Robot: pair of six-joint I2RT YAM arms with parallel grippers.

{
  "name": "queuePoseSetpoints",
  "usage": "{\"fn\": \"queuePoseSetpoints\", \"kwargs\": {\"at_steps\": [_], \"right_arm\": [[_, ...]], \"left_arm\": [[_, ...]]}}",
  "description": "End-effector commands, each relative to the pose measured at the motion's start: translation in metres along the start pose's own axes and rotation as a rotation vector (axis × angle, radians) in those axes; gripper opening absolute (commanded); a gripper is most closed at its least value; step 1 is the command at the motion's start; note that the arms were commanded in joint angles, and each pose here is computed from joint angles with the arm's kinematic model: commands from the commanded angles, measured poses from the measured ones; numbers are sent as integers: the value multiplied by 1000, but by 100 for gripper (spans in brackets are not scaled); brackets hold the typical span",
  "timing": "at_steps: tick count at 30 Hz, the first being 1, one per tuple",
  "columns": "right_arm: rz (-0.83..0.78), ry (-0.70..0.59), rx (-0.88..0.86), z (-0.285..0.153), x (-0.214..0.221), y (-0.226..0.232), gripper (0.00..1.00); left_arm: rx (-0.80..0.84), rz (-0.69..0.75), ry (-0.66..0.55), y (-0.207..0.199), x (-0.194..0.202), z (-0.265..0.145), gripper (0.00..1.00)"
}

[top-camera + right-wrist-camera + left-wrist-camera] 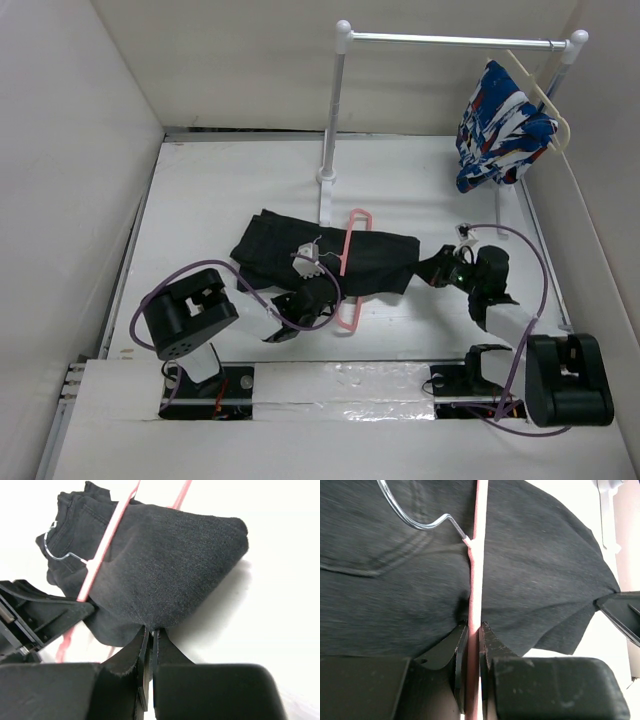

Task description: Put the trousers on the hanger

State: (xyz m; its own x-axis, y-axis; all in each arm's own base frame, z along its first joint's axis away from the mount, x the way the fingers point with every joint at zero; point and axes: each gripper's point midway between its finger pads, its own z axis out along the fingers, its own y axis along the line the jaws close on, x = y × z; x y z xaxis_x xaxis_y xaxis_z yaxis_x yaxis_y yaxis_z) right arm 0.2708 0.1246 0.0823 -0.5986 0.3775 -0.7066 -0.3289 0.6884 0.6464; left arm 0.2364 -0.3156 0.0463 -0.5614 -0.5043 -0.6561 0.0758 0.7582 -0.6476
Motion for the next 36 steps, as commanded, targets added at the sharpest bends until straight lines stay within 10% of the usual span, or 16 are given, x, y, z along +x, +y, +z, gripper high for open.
{"fn": "queuePoseSetpoints", "kwargs": {"at_steps": [1, 29, 36], "right_arm": [[-86, -70, 128, -13, -31, -23, 0], [-127, -241, 201, -83, -101, -31, 0], [-161, -183, 108, -67, -95, -8, 0]], "left_arm": [[-272, 152, -96, 82, -23, -7, 0], [-463, 228, -76, 140, -28, -13, 0], [-353, 174, -122, 91, -30, -34, 0]]}}
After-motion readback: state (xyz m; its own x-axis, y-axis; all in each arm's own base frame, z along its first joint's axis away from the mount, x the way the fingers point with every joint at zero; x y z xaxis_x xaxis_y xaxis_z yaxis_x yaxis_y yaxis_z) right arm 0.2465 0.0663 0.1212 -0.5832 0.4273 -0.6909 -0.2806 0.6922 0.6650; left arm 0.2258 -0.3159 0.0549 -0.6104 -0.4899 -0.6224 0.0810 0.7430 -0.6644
